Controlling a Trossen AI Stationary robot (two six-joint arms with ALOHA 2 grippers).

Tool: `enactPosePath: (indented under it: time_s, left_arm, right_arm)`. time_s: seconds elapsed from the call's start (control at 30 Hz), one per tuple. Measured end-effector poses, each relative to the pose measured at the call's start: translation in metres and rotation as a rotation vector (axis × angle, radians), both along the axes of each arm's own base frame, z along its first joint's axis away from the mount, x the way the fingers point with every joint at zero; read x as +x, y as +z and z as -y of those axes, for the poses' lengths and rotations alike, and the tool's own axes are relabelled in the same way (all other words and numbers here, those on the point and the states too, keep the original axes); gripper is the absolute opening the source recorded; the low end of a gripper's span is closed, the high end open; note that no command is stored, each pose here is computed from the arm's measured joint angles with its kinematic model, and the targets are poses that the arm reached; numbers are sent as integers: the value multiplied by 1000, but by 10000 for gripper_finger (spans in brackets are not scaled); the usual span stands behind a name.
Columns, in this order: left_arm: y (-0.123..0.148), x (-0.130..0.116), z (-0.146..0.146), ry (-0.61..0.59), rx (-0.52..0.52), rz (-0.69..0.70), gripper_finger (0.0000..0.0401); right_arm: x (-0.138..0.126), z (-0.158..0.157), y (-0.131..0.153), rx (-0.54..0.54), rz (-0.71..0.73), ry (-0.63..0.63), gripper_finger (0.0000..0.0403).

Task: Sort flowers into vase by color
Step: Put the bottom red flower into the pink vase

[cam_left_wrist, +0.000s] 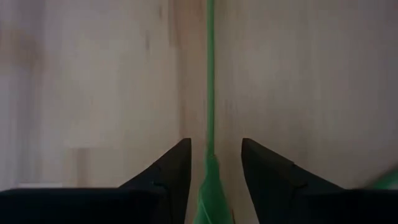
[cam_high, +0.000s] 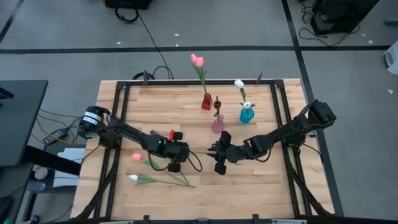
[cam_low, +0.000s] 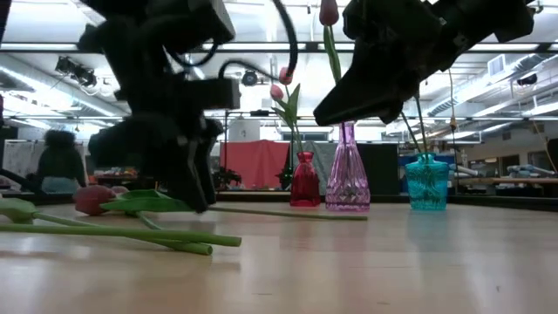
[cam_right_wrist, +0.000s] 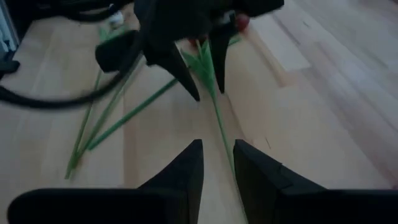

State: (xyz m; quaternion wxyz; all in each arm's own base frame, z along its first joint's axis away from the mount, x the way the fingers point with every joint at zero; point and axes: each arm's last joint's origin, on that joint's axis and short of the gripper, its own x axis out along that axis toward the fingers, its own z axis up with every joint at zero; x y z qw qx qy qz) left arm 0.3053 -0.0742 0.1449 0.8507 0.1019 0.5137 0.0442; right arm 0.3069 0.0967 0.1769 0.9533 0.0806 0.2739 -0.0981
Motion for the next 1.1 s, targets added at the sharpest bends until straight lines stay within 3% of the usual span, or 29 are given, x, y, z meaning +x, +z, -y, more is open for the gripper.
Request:
enactPosePath:
  time_s: [0.17,0.3,0.37,0.5,0.63,0.83,0.97,1.1]
  left_arm:
    - [-11,3,-3,8,1,-39,112]
    - [-10,4,-3,-2,-6,-48,34]
    - [-7,4,-3,-18,0,-57,14]
    - [14,9,-3,-39,25,-49,12]
    - [37,17,1,-84,57,-72,6]
    - [67,26,9,-177,82,-84,4]
    - [84,32,10,-177,97,-52,4]
    - [94,33,9,-177,161,-50,4]
  right_arm:
    - [1,0,1,3,17,3,100]
    - [1,0,1,2,14,3,101]
    - [0,0,1,1,9,4,101]
    - [0,-1,0,1,-3,46,101]
    - [1,-2,1,-71,-13,118,115]
    - [1,-1,0,-116,-24,140,188]
    - [2,5,-1,-72,-42,134,242]
    - [2,5,-2,-43,-43,133,257]
